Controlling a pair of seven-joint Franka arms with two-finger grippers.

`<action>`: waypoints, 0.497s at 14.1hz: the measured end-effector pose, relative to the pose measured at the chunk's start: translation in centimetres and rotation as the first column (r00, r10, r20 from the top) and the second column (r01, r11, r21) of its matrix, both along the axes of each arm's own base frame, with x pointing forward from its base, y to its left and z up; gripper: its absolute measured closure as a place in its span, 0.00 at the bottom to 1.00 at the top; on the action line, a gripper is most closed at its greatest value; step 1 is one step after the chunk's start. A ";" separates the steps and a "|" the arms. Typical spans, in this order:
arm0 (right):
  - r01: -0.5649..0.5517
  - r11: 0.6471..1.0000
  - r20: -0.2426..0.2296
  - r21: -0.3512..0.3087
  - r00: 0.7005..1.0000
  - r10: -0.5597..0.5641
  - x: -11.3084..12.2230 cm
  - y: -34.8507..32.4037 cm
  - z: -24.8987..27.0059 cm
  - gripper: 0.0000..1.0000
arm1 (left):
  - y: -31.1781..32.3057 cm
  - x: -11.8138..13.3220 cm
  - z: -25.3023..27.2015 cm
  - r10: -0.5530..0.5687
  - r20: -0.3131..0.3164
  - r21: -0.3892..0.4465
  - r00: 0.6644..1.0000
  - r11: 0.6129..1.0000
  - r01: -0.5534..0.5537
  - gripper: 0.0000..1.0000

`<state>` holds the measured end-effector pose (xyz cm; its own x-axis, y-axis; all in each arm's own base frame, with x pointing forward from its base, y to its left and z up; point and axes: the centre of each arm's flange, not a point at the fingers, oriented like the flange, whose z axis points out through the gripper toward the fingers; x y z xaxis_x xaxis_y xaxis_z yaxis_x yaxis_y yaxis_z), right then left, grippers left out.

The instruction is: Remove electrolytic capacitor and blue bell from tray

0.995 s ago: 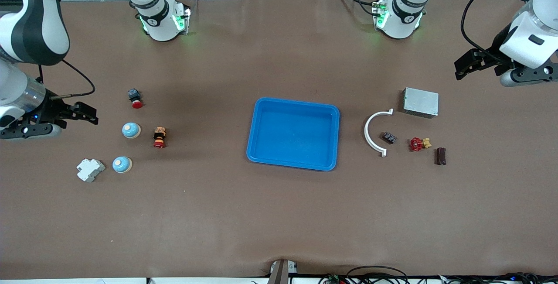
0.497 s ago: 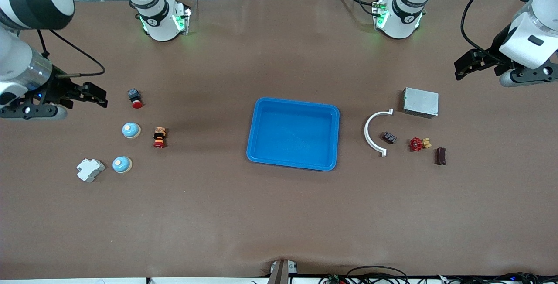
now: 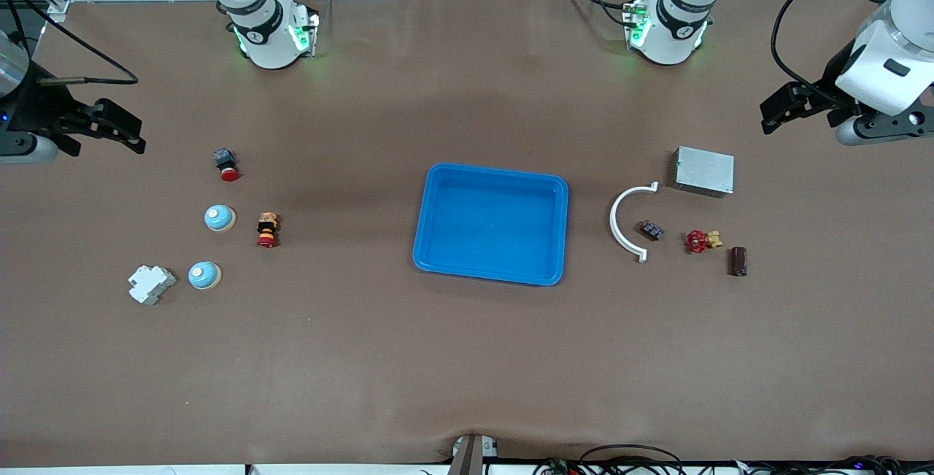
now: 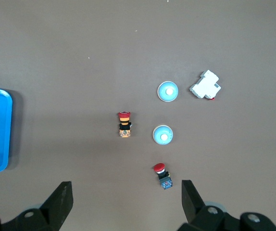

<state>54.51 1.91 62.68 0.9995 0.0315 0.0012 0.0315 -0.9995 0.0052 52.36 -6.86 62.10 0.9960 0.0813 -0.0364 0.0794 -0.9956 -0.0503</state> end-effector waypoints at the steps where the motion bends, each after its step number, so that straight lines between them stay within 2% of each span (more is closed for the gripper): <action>1: -0.004 1.000 -0.008 0.000 1.000 0.004 -0.1 -0.1 0.1 0.00 | 0.0 0.0 0.0 0.000 0.000 0.000 1.000 1.000 0.000 0.00; 7: 0.021 1.000 -0.021 0.003 1.000 -0.021 -0.7 -2.2 0.7 0.00 | 0.0 0.2 -0.4 -0.001 -0.007 0.000 1.000 1.000 0.001 0.00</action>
